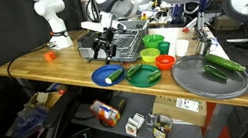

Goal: Move the left green object from the gray plate to the green plate

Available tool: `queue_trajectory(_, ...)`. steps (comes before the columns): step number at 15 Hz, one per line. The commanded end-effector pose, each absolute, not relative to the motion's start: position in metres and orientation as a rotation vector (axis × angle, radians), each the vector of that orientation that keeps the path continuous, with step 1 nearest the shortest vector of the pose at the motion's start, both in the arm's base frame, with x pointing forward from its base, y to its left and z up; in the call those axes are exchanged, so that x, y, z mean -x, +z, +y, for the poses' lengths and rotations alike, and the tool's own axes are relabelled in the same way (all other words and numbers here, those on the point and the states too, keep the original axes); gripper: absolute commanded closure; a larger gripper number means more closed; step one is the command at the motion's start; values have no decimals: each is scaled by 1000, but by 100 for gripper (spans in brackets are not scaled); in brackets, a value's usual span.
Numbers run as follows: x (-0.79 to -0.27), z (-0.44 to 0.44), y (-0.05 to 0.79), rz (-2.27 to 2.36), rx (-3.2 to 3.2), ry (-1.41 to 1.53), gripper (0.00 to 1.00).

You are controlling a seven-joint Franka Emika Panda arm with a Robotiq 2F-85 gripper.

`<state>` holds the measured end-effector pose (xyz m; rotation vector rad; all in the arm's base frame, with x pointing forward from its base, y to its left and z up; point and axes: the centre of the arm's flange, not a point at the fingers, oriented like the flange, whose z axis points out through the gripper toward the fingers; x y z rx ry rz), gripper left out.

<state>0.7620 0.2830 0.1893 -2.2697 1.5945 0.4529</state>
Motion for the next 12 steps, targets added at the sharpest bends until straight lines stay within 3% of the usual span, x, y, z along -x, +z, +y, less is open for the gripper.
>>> queue_trajectory(1, -779, 303, 212, 1377, 2315, 507, 0)
queue_trajectory(5, -755, 311, 254, 1153, 2362, 408, 0)
queue_trajectory(12, -758, 314, 243, 1247, 2338, 410, 0)
